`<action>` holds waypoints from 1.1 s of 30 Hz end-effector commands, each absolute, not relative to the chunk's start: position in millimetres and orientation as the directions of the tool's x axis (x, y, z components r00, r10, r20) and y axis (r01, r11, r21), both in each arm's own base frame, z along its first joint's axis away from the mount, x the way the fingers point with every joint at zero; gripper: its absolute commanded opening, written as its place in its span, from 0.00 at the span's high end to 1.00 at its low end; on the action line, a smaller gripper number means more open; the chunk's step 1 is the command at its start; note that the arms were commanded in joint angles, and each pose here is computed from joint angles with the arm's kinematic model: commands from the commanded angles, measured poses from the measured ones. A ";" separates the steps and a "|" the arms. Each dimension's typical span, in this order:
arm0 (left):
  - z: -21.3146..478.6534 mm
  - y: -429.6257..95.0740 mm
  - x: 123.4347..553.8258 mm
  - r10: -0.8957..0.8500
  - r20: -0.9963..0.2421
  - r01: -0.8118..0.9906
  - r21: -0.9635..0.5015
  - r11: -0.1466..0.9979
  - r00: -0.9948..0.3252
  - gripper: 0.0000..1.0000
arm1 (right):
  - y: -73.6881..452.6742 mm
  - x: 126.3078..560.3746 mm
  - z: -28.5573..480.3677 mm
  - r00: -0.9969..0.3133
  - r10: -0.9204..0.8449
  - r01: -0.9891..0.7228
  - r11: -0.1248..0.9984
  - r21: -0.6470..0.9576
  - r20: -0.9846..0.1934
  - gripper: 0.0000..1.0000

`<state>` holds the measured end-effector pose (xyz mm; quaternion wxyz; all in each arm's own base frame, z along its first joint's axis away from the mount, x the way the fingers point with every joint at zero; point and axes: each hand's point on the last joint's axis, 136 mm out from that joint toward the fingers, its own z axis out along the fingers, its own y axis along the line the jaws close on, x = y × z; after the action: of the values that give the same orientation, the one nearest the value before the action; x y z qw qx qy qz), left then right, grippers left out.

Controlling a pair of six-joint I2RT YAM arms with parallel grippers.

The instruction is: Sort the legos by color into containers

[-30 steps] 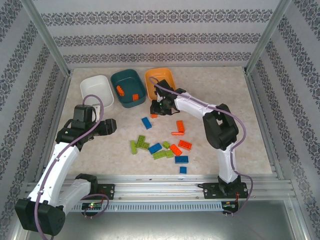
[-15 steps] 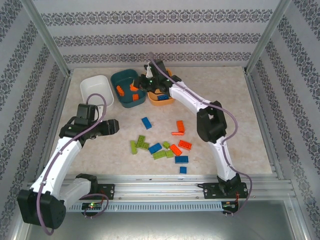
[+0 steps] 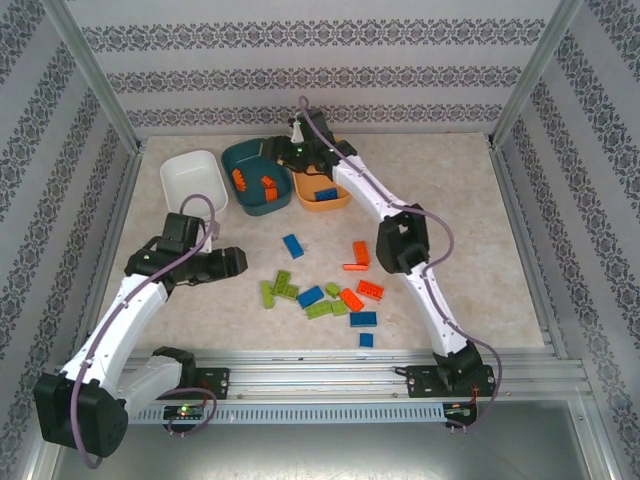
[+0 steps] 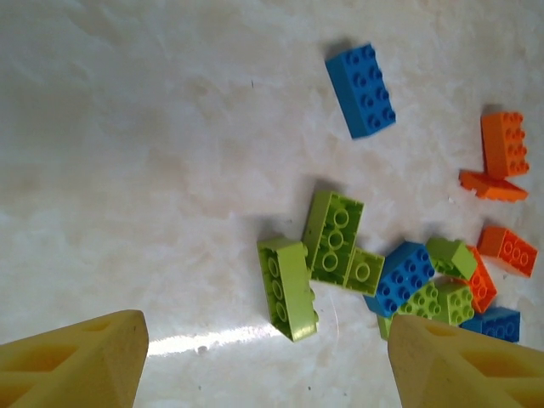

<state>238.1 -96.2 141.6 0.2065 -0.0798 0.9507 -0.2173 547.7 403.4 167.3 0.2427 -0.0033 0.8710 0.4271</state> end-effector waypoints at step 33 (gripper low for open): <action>35.9 -161.8 232.6 -0.121 -0.191 -0.047 -0.354 0.934 -0.974 0.40 | 236.6 258.9 100.1 -0.965 -0.101 -0.185 0.914 0.360 -0.240 0.38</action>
<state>233.4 -160.5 43.9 0.1038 -0.0445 0.9768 -0.1819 270.8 245.2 108.7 0.1256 -0.0624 0.9632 0.2294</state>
